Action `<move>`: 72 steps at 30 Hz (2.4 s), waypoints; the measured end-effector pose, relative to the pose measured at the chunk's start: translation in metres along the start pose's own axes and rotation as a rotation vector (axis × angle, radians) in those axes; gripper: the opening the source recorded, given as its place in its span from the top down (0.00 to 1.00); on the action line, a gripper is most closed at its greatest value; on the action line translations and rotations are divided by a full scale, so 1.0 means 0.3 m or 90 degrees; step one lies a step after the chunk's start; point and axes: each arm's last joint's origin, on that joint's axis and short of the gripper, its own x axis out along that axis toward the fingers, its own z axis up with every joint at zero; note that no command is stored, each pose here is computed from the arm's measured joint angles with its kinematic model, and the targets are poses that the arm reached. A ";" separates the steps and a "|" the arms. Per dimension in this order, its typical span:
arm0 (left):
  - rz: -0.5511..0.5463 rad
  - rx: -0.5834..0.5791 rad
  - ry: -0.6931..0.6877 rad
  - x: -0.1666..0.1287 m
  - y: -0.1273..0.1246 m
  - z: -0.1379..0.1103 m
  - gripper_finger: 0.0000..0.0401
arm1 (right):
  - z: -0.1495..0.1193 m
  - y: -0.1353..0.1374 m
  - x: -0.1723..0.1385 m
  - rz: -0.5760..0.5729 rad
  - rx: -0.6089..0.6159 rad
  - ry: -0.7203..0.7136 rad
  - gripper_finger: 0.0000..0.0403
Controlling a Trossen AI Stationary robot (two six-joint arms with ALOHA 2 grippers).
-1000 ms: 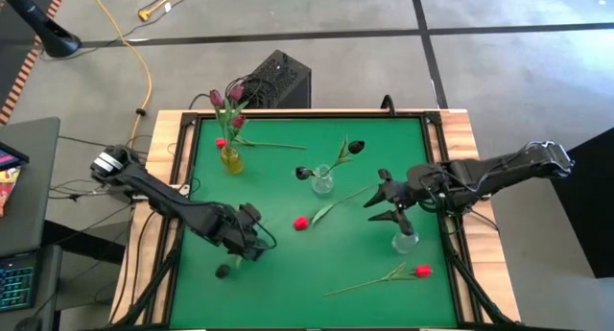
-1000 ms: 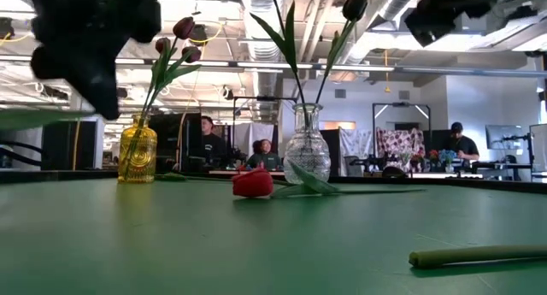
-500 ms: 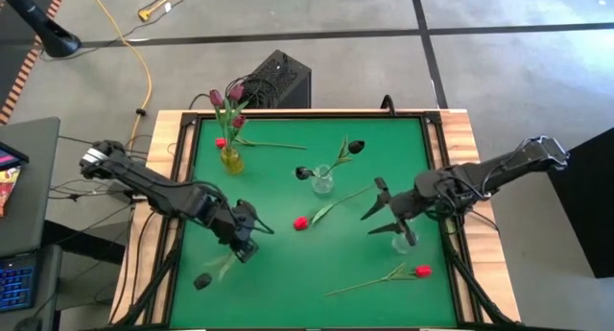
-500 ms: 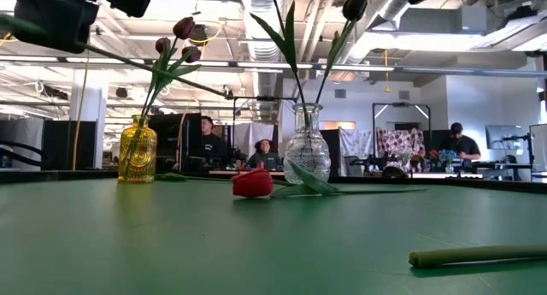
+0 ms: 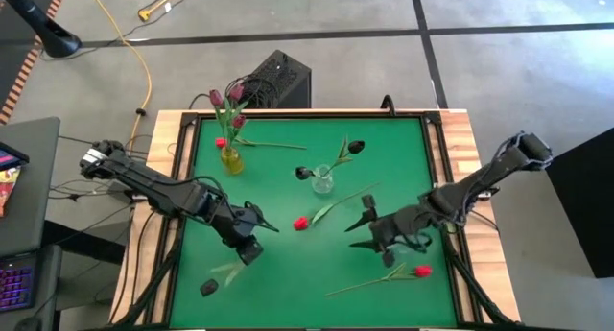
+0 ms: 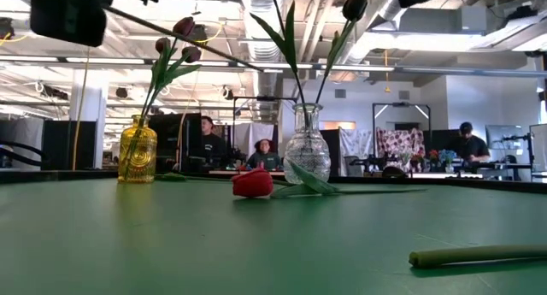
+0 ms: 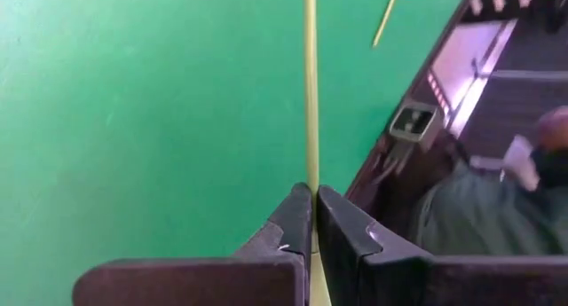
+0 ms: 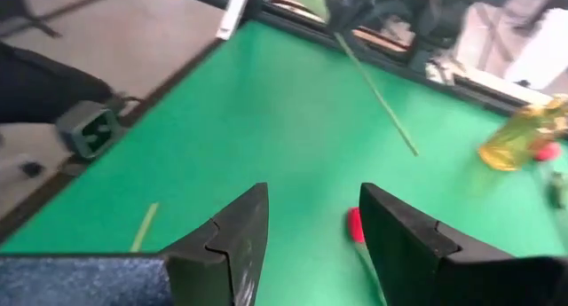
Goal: Sort flowers into vase by color
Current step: Put the black flower into the left transparent vase
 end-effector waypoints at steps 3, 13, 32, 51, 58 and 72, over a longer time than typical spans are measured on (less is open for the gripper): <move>-0.005 -0.011 -0.032 -0.002 -0.002 0.015 1.00 | 0.010 0.034 0.041 -0.059 -0.023 0.024 0.50; 0.000 -0.037 -0.044 -0.003 0.000 0.021 1.00 | 0.041 0.131 0.254 -0.243 -0.245 0.086 0.53; -0.008 0.025 -0.061 -0.010 0.007 0.055 1.00 | 0.184 0.148 0.661 -0.315 -0.430 0.128 0.55; -0.027 0.061 -0.043 -0.010 0.001 0.053 1.00 | 0.159 0.080 0.718 -0.338 -0.436 0.179 0.67; -0.026 0.098 -0.051 -0.010 -0.001 0.054 1.00 | 0.165 0.107 0.711 -0.331 -0.439 0.170 0.89; -0.097 0.246 -0.083 -0.037 -0.032 0.068 0.66 | 0.160 0.155 0.703 -0.251 -0.282 0.112 0.96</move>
